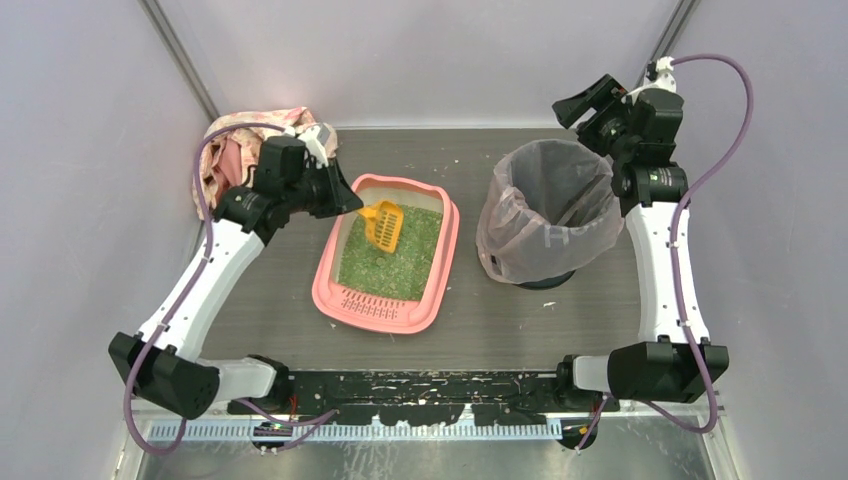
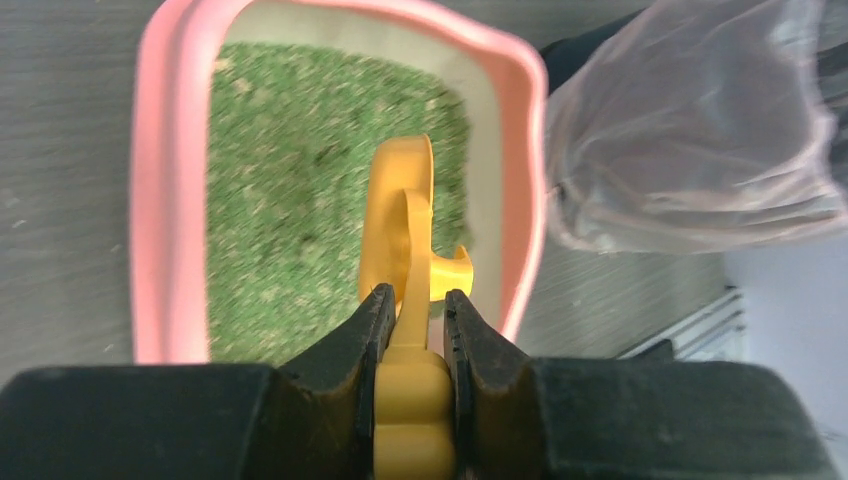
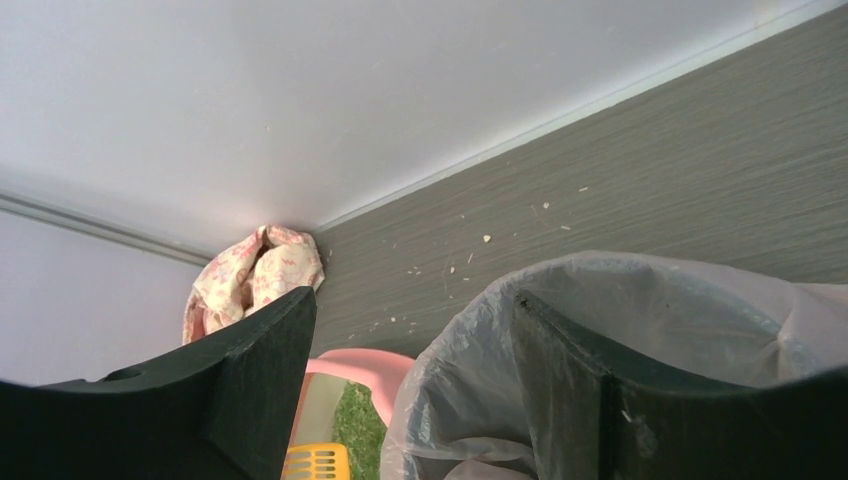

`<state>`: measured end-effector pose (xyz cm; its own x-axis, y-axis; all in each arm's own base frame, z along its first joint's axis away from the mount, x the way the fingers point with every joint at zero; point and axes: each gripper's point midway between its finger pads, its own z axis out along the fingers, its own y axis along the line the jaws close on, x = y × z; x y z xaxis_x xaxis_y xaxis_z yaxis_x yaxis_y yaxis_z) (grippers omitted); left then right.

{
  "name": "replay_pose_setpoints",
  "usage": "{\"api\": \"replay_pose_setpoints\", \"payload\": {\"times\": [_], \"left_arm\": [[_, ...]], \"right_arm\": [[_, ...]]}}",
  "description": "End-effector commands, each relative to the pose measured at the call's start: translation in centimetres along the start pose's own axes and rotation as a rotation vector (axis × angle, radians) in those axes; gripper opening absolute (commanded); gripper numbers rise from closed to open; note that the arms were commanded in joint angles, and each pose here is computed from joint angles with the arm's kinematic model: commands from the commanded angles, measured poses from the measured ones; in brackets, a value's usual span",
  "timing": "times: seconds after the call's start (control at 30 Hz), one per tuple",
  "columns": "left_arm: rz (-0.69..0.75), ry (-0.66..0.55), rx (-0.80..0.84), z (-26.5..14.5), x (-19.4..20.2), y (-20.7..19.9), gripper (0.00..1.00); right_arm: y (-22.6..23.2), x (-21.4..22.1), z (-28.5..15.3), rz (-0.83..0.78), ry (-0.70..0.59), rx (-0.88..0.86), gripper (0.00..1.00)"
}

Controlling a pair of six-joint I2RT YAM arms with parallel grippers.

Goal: Clean the litter box

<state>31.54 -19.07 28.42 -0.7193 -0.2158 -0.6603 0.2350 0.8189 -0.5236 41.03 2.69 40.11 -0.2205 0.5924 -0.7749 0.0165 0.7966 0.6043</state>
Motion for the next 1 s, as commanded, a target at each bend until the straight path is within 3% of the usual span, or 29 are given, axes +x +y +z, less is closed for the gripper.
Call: {"api": "replay_pose_setpoints", "payload": {"times": [0.0,0.2,0.43,0.63,0.97], "left_arm": [[0.087,-0.032,-0.171,-1.7,0.6,3.6,0.0],[0.206,0.006,-0.334,-1.2,1.3,7.6,0.0],[0.185,0.073,-0.321,0.2,4.0,8.6,0.0],[0.074,0.12,-0.209,1.4,6.9,7.3,0.0],[-0.133,0.112,0.034,3.8,7.1,2.7,0.0]], "right_arm": [[1.5,0.0,0.9,0.044,-0.002,-0.102,0.76],[1.2,0.9,1.2,0.059,0.02,-0.108,0.76],[1.0,1.4,0.9,0.047,0.028,-0.105,0.76],[0.7,1.7,1.0,0.042,0.035,-0.099,0.76],[0.2,2.6,1.8,0.052,0.062,-0.101,0.76]]}}
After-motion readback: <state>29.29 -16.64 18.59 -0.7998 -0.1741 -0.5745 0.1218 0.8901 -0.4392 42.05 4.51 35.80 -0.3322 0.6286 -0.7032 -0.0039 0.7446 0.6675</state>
